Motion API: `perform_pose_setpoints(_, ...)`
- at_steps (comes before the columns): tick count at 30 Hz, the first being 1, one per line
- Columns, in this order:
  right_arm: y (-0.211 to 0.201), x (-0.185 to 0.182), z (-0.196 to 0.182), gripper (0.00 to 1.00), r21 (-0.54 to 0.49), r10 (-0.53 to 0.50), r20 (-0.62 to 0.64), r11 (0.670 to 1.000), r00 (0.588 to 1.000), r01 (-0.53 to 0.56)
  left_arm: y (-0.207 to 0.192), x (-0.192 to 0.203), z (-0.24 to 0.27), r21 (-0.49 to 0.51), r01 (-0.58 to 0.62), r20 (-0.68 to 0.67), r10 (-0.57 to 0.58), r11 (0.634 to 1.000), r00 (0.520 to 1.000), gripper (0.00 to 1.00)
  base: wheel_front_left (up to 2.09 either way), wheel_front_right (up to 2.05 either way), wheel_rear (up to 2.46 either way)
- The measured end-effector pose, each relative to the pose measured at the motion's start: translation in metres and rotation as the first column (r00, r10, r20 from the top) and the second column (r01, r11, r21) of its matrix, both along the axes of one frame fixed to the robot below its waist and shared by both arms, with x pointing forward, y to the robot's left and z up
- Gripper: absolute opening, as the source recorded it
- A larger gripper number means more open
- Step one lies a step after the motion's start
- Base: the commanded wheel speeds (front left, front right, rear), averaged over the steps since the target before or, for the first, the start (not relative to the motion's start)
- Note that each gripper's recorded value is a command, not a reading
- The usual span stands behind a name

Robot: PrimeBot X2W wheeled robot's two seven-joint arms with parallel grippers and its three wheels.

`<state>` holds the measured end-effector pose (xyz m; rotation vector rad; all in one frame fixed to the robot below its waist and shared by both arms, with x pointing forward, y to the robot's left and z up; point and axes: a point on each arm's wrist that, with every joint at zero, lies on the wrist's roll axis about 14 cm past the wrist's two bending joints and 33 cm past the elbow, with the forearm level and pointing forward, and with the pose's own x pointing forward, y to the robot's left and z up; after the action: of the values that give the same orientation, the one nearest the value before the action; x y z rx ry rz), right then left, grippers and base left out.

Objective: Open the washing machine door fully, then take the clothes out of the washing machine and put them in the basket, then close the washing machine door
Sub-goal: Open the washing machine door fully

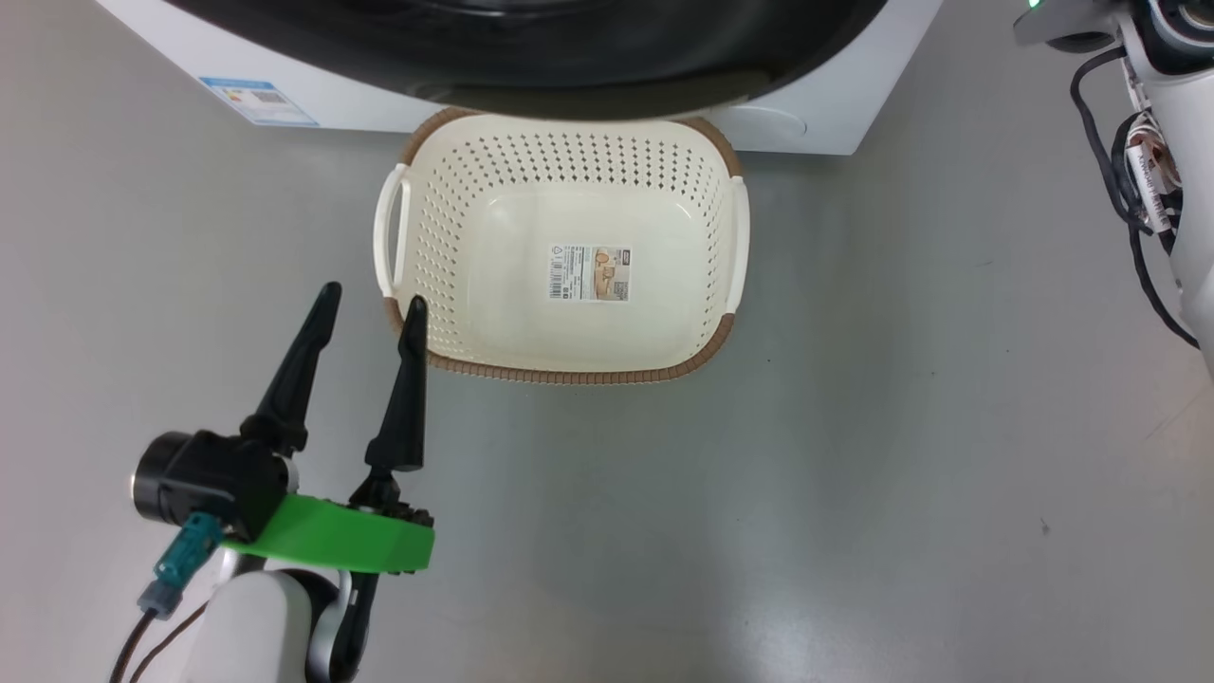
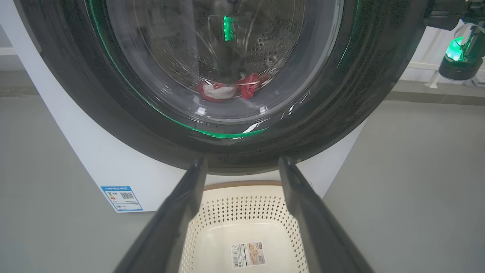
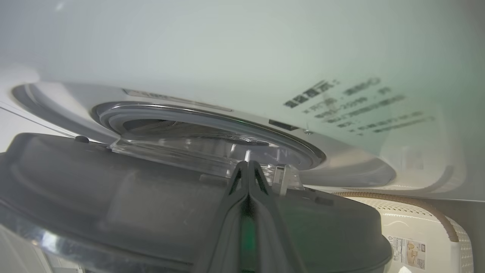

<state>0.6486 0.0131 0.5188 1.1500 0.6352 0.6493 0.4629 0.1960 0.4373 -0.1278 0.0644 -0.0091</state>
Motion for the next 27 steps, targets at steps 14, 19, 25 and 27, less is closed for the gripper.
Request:
perform_pose_setpoints(14, 0.02, -0.036, 0.008, 0.0, -0.022, 0.174, -0.002, 0.985, 0.985, -0.174, -0.006, 0.004, 0.009, 0.004, 0.015, 0.026, -0.015, 1.0, 1.0, 1.0, 0.0, 0.0, 0.0)
perform_pose_setpoints(19, 0.02, -0.038, 0.008, 0.0, -0.026, 0.18, -0.004, 0.983, 0.984, -0.18, -0.008, 0.005, 0.009, 0.0, 0.021, 0.029, -0.021, 1.0, 0.999, 1.0, 0.0, 0.0, 0.0)
perform_pose_setpoints(25, 0.019, -0.04, 0.008, 0.0, -0.025, 0.177, -0.005, 0.984, 0.984, -0.177, -0.011, 0.007, 0.008, -0.004, 0.028, 0.029, -0.028, 1.0, 0.999, 1.0, 0.0, 0.0, 0.0)
perform_pose_setpoints(27, 0.018, -0.041, 0.008, 0.0, -0.026, 0.175, -0.007, 0.984, 0.985, -0.175, -0.012, 0.007, 0.009, -0.005, 0.03, 0.03, -0.03, 1.0, 0.999, 1.0, 0.0, 0.0, 0.0)
